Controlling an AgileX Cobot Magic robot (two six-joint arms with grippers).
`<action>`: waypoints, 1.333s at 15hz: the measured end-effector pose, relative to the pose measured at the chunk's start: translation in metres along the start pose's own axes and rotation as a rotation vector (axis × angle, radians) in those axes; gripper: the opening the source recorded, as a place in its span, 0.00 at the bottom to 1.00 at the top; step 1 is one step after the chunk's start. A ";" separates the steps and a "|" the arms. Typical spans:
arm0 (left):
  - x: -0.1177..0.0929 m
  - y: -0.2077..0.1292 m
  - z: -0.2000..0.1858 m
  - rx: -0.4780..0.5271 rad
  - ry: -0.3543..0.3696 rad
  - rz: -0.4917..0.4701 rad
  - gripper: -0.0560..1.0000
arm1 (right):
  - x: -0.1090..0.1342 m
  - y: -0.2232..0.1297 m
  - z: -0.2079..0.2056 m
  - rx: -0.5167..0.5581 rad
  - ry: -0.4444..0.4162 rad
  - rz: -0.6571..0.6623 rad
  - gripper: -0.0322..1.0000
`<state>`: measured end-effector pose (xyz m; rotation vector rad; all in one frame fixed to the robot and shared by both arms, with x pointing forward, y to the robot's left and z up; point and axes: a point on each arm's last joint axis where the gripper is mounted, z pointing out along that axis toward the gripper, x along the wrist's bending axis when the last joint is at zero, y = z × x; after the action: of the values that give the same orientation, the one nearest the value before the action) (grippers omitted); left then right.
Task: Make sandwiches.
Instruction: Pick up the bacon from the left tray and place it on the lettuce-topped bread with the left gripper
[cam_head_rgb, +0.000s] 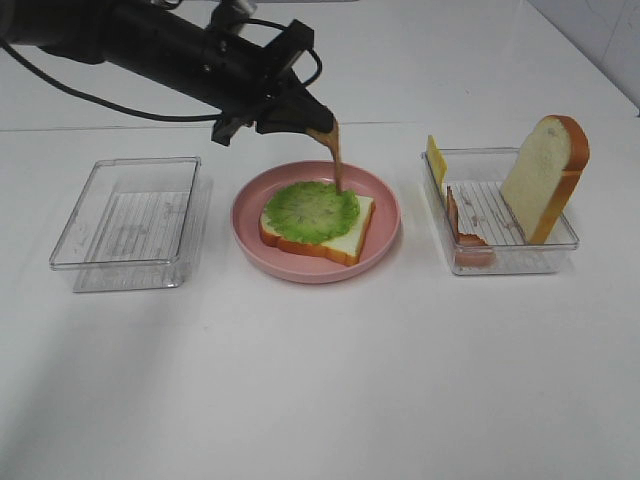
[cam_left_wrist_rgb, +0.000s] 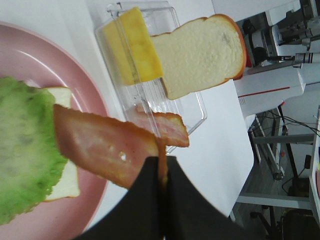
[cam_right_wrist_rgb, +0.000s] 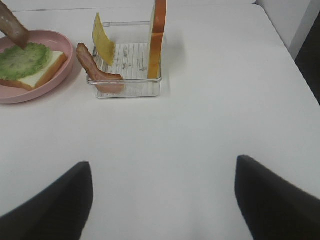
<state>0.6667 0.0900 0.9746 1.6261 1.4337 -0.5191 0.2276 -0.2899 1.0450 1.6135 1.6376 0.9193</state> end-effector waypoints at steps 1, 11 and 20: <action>-0.004 -0.003 0.013 0.018 -0.012 0.012 0.05 | 0.000 0.000 0.000 0.000 0.000 0.000 0.75; 0.038 0.003 0.018 0.034 0.206 0.007 0.11 | 0.000 0.000 0.000 0.000 0.000 0.000 0.75; 0.047 -0.006 0.010 0.161 0.274 0.059 0.84 | 0.000 0.000 0.000 0.000 0.000 0.000 0.75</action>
<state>0.6750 0.1084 0.9306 1.9208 1.5698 -0.3974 0.2276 -0.2899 1.0450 1.6135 1.6376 0.9193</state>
